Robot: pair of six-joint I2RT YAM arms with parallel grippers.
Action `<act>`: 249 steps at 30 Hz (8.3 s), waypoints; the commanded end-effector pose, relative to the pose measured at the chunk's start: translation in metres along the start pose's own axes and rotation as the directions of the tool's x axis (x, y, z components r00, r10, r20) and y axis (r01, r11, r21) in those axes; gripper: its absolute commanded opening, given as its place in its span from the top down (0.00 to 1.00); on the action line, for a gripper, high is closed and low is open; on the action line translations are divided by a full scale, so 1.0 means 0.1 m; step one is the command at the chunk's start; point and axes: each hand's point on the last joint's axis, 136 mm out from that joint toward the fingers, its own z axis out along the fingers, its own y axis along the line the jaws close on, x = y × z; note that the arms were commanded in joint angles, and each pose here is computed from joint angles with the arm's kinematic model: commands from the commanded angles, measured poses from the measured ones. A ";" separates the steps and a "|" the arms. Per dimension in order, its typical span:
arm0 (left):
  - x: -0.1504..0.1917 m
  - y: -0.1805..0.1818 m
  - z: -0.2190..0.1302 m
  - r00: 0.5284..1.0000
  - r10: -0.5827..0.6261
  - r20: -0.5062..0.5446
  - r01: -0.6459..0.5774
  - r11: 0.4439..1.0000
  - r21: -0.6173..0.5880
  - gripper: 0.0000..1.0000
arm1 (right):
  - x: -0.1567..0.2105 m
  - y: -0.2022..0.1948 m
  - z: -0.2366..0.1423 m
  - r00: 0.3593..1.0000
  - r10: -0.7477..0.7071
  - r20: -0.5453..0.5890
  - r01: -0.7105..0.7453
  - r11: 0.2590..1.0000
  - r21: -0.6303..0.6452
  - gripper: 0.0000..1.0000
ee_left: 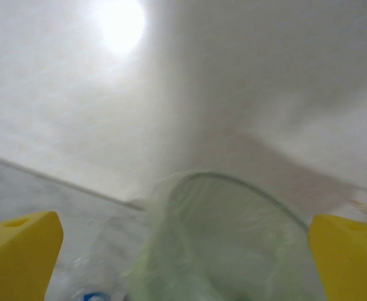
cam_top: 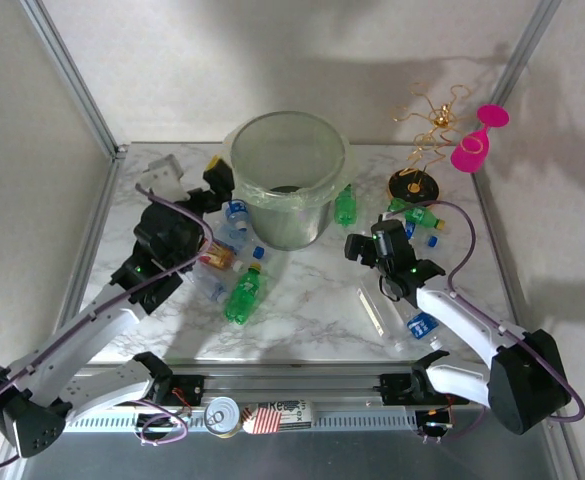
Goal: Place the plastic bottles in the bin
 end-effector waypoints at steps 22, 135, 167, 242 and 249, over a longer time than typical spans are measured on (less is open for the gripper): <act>1.09 1.21 -0.11 0.942 -0.336 -0.022 0.323 0.920 -0.224 0.00 | 1.06 -0.36 -0.28 0.888 0.018 -0.460 0.085 0.976 0.202 0.06; 1.39 1.41 -0.24 0.937 -0.189 -0.293 0.123 0.966 -0.227 0.00 | -2.72 2.57 -0.43 0.929 -0.015 0.370 0.282 0.673 -0.684 0.52; 1.33 1.48 -0.30 0.941 -0.206 -0.270 0.131 0.954 -0.271 0.00 | -2.79 2.52 -0.86 0.872 -0.080 0.483 0.372 0.750 -0.547 0.02; 2.91 2.19 -0.53 0.778 -0.329 -0.536 0.017 0.863 -0.506 0.33 | -1.13 0.44 -0.50 0.933 -0.018 0.358 0.054 0.995 -0.089 0.01; 2.78 2.16 -0.51 0.798 -0.307 -0.518 0.018 0.872 -0.489 0.52 | -1.09 0.45 -0.42 0.939 -0.018 0.343 0.054 0.994 -0.095 0.01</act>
